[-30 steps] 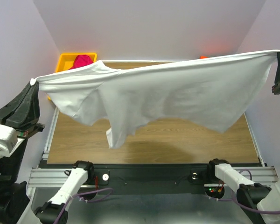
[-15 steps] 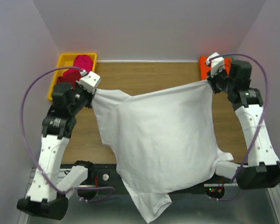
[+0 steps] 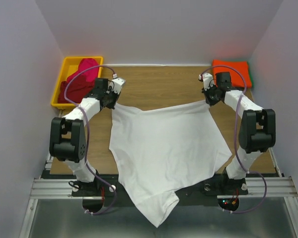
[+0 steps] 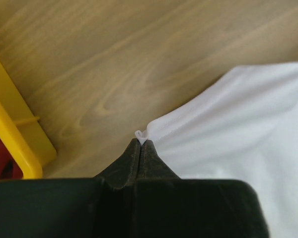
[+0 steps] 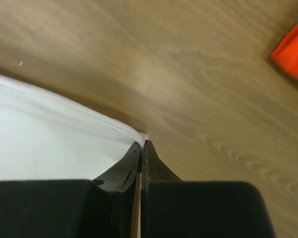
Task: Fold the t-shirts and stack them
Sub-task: Flatten the tshirt out, then fold the tshirt
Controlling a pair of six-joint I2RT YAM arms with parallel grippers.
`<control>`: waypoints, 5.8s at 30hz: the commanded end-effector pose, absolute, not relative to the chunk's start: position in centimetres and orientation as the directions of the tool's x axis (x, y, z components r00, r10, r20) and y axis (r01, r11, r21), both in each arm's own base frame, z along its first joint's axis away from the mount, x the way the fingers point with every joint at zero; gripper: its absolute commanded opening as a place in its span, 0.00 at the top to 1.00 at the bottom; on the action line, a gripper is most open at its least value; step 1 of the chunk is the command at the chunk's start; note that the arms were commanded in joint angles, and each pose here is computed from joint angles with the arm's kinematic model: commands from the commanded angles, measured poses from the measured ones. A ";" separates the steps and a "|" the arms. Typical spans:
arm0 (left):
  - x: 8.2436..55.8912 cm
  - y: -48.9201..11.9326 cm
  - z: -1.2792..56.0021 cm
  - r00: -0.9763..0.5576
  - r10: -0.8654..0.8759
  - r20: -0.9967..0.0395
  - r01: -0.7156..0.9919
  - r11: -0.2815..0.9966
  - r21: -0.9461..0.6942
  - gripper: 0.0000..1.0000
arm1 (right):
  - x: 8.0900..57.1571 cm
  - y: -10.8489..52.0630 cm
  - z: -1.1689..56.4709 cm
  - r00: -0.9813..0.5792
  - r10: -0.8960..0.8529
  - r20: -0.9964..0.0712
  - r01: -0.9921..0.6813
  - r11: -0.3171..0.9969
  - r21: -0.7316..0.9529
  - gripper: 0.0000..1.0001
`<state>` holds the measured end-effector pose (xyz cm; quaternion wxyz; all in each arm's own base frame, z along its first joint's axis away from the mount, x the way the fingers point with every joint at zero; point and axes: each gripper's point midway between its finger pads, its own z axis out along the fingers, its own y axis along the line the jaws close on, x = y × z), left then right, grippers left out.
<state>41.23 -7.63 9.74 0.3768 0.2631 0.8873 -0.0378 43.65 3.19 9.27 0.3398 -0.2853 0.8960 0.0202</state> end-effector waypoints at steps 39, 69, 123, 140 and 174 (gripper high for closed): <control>29.5 -13.5 11.7 -0.562 0.603 -0.566 0.685 0.723 0.091 1.00 | 47.4 0.3 12.8 -0.443 -0.553 -0.706 -0.535 0.795 -0.287 0.99; 22.8 -14.4 8.5 -0.440 0.795 -0.417 0.871 0.491 0.015 0.65 | 40.2 -2.0 6.8 -0.417 -0.767 -0.488 -0.691 0.616 -0.378 0.85; 30.2 -25.1 9.6 -0.463 0.640 -0.613 0.869 0.464 -0.172 0.44 | 42.1 -1.4 3.6 -0.722 -0.496 -0.483 -0.577 0.816 0.025 0.72; 27.5 -27.0 9.1 -0.412 0.672 -0.616 0.907 0.370 -0.202 0.81 | 41.7 -1.6 4.6 -0.703 -0.521 -0.484 -0.594 0.805 -0.003 0.71; 31.3 -13.8 3.2 -0.662 0.631 -0.403 0.706 0.706 -0.055 0.59 | 41.2 1.2 2.2 -0.742 -0.532 -0.409 -0.600 0.799 0.049 0.72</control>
